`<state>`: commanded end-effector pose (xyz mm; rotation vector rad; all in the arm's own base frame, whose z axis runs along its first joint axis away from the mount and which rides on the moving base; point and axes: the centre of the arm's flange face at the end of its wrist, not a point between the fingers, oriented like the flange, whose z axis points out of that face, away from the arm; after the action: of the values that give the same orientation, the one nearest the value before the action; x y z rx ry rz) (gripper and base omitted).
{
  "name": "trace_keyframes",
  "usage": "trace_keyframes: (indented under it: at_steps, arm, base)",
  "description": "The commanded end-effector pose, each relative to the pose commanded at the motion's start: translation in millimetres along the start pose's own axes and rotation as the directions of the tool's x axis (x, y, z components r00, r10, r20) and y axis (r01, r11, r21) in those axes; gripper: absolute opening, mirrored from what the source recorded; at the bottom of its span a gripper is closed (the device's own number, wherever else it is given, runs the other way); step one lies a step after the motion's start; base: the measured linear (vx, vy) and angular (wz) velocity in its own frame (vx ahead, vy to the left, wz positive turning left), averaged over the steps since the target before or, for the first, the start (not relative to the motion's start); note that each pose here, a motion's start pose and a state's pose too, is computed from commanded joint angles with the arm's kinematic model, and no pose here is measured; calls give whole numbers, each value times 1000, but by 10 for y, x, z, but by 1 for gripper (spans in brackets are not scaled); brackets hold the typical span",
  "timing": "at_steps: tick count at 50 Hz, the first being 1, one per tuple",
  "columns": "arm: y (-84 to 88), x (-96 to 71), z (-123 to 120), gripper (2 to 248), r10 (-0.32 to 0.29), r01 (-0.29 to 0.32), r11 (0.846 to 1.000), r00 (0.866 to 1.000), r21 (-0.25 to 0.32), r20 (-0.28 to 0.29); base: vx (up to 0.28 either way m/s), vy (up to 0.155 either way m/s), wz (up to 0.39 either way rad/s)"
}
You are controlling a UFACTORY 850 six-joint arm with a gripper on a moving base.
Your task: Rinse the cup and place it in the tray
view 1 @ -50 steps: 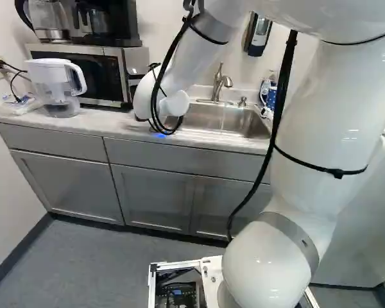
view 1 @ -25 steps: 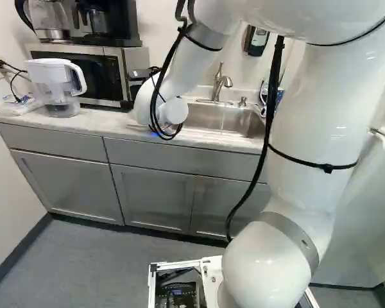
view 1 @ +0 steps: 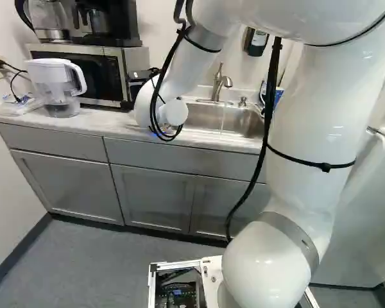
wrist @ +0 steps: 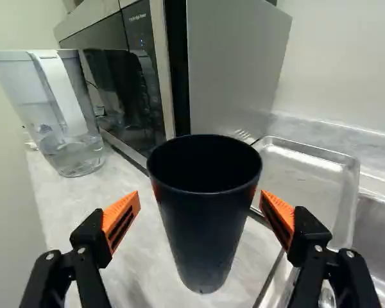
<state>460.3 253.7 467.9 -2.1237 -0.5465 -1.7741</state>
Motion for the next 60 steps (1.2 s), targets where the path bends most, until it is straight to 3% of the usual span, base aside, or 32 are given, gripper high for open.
trace_keyframes:
  at_steps: [25,26,31,32,36,37,41,42,60]
  arm:
    - [-36,-19,-141,243,-1,1,1000,1000,7,3]
    - [-36,-19,-141,207,-1,1,1000,1000,7,3]
    - [-36,-19,-141,207,-1,1,1000,1000,7,3]
    - [-36,-19,-141,169,-1,1,1000,1000,7,3]
    - [-36,-19,-141,169,-1,1,1000,1000,7,3]
    - [-36,-19,-141,133,-1,1,1000,1000,7,3]
    - [-36,-19,-141,133,-1,1,1000,1000,7,3]
    - [-36,-19,-141,123,-1,1,1000,1000,7,3]
    - [2,114,-204,123,0,0,1000,1000,0,-24]
  base:
    - [0,0,0]
    - [0,0,0]
    - [0,0,0]
    - [0,0,0]
    - [0,0,0]
    - [0,0,0]
    - [0,0,0]
    - [0,0,0]
    - [0,0,0]
